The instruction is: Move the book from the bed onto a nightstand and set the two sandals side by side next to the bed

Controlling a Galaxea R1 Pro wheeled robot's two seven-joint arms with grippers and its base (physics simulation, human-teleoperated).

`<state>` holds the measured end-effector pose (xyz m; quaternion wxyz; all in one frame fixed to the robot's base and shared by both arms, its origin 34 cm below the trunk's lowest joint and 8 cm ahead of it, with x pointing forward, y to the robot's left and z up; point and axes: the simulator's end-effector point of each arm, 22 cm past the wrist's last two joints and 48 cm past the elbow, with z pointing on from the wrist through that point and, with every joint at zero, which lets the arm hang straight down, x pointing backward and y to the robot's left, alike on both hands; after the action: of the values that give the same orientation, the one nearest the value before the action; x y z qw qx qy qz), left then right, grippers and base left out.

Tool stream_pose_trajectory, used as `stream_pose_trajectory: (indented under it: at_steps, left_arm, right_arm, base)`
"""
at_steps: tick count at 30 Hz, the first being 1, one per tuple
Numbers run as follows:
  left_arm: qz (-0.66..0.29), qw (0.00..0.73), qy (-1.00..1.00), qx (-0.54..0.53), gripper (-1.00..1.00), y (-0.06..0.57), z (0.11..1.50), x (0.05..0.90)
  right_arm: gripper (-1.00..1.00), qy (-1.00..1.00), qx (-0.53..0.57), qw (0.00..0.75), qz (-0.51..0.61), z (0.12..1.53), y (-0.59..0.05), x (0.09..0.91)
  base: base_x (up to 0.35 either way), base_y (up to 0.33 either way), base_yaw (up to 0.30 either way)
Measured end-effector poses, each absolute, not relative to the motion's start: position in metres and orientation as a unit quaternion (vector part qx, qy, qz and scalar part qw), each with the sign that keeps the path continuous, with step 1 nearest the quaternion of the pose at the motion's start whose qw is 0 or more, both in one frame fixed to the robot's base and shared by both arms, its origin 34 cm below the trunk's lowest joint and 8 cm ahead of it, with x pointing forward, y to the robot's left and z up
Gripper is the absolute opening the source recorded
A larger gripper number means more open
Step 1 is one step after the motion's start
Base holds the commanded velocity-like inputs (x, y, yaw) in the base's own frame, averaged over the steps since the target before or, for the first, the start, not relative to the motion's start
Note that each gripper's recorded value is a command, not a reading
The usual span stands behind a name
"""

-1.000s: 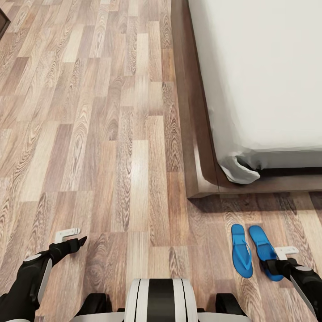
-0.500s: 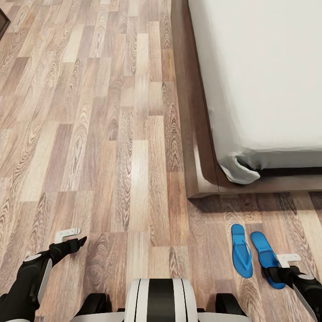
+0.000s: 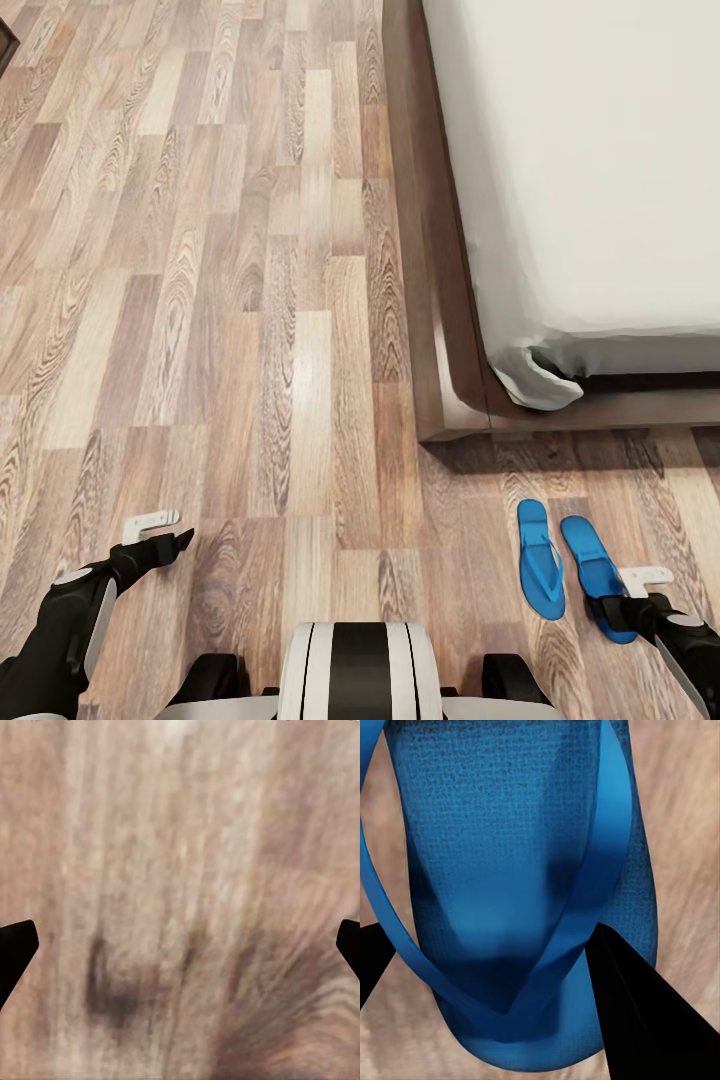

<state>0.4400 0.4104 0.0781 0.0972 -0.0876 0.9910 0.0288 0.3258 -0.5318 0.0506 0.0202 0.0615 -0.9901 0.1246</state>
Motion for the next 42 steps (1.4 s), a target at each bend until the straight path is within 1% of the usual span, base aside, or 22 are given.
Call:
stream_pose_trajectory:
  at_steps: [6, 11, 24, 25, 26, 42]
  left_arm:
    - [0.029, 0.097, 0.991, -0.087, 1.00, 0.410, 0.078, 0.440]
    - [0.029, 0.097, 0.991, -0.087, 1.00, 0.411, 0.078, 0.440]
    - [0.029, 0.097, 0.991, -0.087, 1.00, 0.411, 0.078, 0.440]
    - [0.029, 0.097, 0.991, -0.087, 1.00, 0.411, 0.078, 0.440]
    - [0.029, 0.097, 0.991, -0.087, 1.00, 0.411, 0.078, 0.440]
    - [0.029, 0.097, 0.991, -0.087, 1.00, 0.411, 0.078, 0.440]
  right_arm:
    - [-1.00, -0.990, 0.061, 0.021, 0.125, 0.051, -0.532, 0.325]
    - [-1.00, -0.989, 0.060, 0.039, 0.127, 0.054, -0.535, 0.310]
    - [-1.00, -0.989, 0.060, 0.040, 0.127, 0.054, -0.536, 0.308]
    - [1.00, -0.989, 0.060, 0.040, 0.127, 0.054, -0.536, 0.308]
    - [1.00, -0.990, 0.060, 0.035, 0.122, 0.049, -0.528, 0.317]
    - [1.00, -0.990, 0.060, 0.034, 0.122, 0.049, -0.528, 0.318]
  base:
    - [0.022, 0.006, 0.000]
    - [0.130, 0.026, 0.000]
    - [0.006, 0.001, 0.000]
    - [0.000, 0.000, 0.000]
    - [0.000, 0.000, 0.000]
    - [0.000, 0.000, 0.000]
